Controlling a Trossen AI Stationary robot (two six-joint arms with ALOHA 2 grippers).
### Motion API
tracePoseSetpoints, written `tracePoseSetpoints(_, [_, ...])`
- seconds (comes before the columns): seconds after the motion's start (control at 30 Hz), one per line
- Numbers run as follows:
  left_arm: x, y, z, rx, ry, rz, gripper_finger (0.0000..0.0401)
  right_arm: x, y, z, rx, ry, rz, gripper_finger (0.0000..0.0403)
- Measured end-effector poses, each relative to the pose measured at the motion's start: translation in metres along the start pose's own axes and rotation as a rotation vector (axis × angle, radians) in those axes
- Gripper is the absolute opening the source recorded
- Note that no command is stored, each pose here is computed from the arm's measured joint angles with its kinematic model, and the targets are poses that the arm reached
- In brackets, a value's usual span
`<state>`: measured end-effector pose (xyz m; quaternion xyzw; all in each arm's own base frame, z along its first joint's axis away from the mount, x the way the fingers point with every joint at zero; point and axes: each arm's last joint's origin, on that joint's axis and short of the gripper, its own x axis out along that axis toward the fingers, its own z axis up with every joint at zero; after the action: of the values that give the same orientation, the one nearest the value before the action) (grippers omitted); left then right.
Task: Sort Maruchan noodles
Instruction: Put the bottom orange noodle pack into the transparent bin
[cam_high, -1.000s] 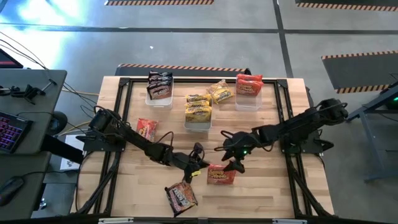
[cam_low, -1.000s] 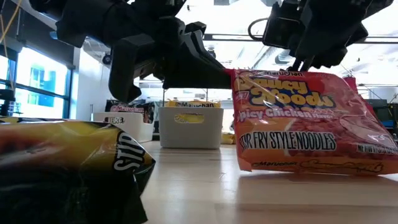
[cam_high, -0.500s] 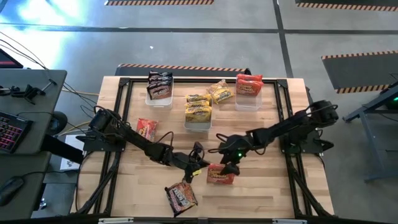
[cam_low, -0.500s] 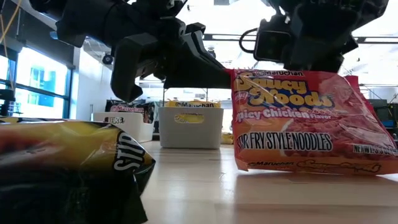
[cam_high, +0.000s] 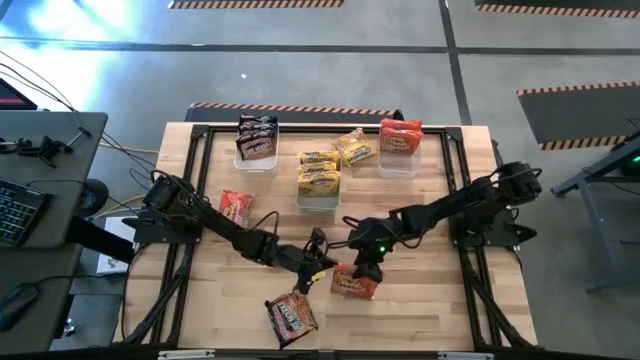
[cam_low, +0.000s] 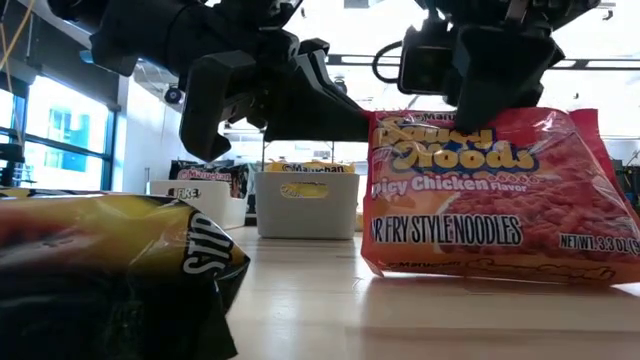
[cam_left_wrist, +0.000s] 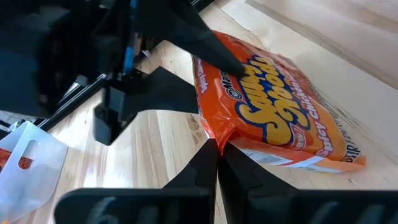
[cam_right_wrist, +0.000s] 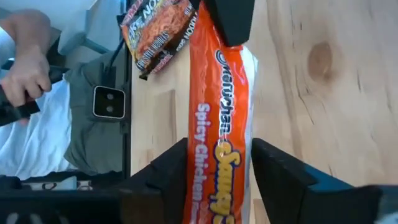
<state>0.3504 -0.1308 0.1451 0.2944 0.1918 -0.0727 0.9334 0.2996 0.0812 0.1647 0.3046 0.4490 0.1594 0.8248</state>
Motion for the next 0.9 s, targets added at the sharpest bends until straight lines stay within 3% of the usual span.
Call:
tracePoseSetpoints(0.4, [0.0003, 0.001, -0.0001, -0.014, -0.001, 0.005, 0.0, 0.0067, -0.0003, -0.002, 0.023, 0.027, 0.013, 0.0229])
tracePoseSetpoints(0.53, [0.0003, 0.0025, -0.0002, -0.023, 0.013, 0.05, 0.0, 0.0066, -0.0005, -0.0019, 0.02, 0.027, 0.013, 0.0201])
tracePoseSetpoints(0.8, [0.0004, 0.0035, 0.0003, -0.051, 0.011, 0.066, 0.0001, 0.0066, -0.0005, -0.0012, 0.015, 0.014, 0.007, 0.0092])
tracePoseSetpoints(0.9, [0.0004, 0.0034, 0.0002, -0.071, 0.01, 0.064, 0.0001, 0.0066, -0.0002, -0.0008, 0.013, 0.011, 0.01, 0.0076])
